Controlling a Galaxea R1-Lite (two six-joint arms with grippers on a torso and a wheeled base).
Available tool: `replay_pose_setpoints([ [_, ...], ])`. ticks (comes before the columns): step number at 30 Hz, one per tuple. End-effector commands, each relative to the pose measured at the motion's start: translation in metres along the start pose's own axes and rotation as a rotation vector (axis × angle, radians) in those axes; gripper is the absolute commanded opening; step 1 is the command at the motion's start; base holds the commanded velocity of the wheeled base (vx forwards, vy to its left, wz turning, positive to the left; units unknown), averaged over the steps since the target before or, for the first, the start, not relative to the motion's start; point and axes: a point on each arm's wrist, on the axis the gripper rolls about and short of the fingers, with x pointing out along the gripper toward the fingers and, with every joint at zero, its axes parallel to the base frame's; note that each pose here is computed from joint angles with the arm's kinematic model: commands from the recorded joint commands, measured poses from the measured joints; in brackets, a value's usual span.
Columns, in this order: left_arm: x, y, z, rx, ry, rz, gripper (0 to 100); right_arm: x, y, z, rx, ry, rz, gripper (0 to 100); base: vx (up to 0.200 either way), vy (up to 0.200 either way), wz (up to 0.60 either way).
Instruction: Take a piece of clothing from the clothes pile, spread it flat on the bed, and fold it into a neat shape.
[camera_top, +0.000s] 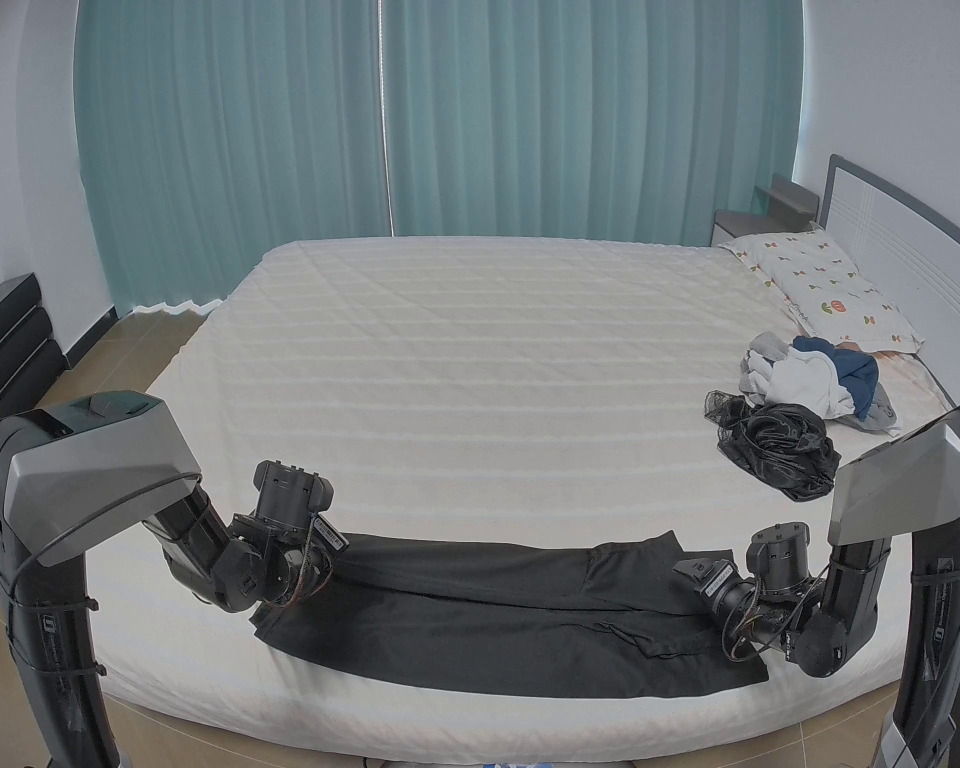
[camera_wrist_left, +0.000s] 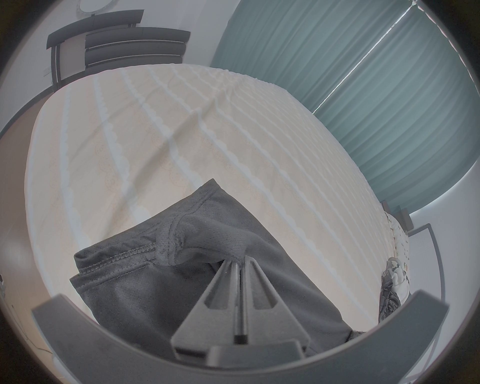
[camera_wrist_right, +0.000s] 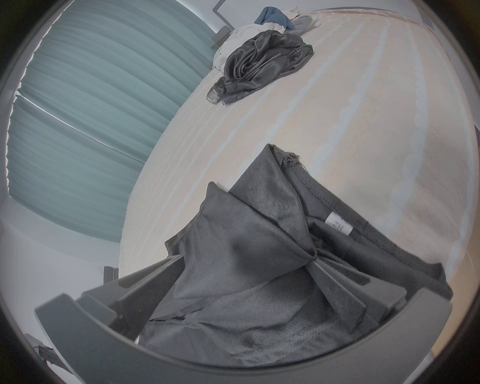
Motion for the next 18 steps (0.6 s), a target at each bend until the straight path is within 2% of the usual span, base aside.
replay_pose_setpoints([
  [1,0.0,0.0,0.0,-0.001,-0.001,-0.001,0,0.001,0.0,0.001,0.001,-0.002,0.0,100,0.0,0.0,0.0],
  [2,0.0,-0.001,0.0,-0.001,-0.001,-0.002,0,0.001,0.0,0.001,0.001,-0.002,0.0,0,0.0,0.0,0.0],
  [10,0.0,0.0,0.001,-0.001,-0.001,-0.002,0,-0.001,-0.001,-0.002,-0.007,0.009,-0.011,0,0.0,0.0,0.0],
  [18,-0.007,-0.005,0.006,-0.003,-0.019,-0.028,0,-0.01,0.01,0.01,0.01,-0.032,0.039,0,0.0,0.0,0.0],
])
